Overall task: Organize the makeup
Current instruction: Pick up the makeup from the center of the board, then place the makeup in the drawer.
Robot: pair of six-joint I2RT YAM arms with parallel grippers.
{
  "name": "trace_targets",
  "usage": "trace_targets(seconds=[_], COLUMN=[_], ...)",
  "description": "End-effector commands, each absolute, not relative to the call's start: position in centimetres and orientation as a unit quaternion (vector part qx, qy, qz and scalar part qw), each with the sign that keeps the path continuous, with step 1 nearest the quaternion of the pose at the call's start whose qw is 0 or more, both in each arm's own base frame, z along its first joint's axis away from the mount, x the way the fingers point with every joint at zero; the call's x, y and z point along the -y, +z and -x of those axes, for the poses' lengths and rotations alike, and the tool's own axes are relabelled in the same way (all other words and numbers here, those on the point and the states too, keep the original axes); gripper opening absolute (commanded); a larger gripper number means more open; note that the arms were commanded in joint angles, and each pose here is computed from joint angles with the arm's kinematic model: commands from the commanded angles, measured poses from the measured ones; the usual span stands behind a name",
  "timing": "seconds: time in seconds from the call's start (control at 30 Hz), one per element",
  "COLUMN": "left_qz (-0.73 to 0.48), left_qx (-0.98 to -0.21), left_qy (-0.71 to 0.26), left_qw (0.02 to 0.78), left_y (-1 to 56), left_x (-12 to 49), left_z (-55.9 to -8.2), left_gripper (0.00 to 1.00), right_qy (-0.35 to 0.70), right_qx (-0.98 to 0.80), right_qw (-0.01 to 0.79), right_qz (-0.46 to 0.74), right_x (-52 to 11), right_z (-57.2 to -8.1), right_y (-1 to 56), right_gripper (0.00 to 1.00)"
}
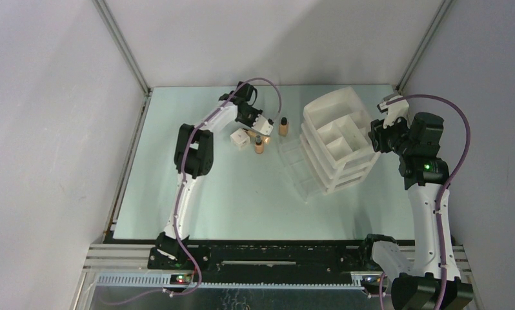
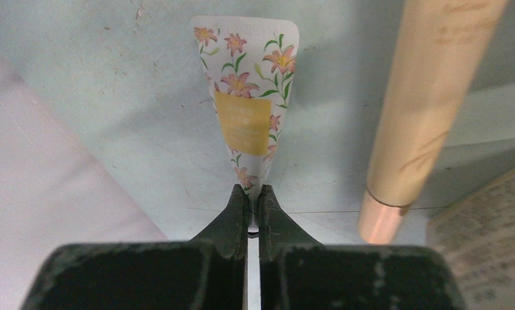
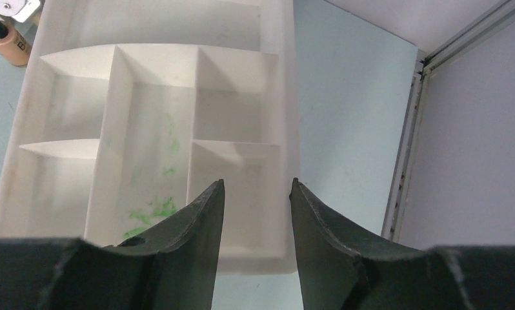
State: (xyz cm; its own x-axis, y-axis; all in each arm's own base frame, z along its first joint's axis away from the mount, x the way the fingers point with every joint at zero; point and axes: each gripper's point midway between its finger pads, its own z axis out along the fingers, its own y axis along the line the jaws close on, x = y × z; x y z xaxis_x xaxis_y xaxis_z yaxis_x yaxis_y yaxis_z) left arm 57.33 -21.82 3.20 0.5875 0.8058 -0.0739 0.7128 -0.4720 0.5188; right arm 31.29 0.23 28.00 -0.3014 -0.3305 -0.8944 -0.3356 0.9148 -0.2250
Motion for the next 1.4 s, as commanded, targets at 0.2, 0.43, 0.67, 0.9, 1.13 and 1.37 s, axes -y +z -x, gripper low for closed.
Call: trace_targets(seconds=[0.2,0.43,0.67,0.9,1.13,1.37], left_qz=[-0.807,-0.771,-0.786,-0.835,-0.871,-0.895], left_qx=[-0.465,-0.488,-0.455,-0.375,-0.322,-0.286], left_qy=[0.095,0.143,0.136,0.114,0.087,0.065], left_qw=[0.352,0.382,0.397,0.386,0.361,0.337], left_y=[12.6,17.5,20.2,19.2,17.2,14.1], left_x=[22.3,19.8,19.8,25.1,32.0,36.8], left_z=[-55.5,-54.1,-46.7,-39.3,-35.6,-33.6], left_gripper=[0.00,0.00,0.00,0.01,0.01,0.04], right_qy=[0.009,0.012,0.015,0.016,0.016,0.017], right_qx=[-0.818,-0.814,-0.811,-0.810,-0.810,-0.810], right_qw=[0.538,0.544,0.547,0.549,0.549,0.550], right_qz=[0.203,0.205,0.206,0.206,0.204,0.203], right_x=[-0.4,-0.5,-0.7,-0.7,-0.6,-0.5], right_z=[-30.8,-30.6,-30.5,-30.4,-30.4,-30.3], right_y=[27.0,27.4,27.6,27.7,27.7,27.7], right_gripper=[0.50,0.50,0.50,0.50,0.50,0.50])
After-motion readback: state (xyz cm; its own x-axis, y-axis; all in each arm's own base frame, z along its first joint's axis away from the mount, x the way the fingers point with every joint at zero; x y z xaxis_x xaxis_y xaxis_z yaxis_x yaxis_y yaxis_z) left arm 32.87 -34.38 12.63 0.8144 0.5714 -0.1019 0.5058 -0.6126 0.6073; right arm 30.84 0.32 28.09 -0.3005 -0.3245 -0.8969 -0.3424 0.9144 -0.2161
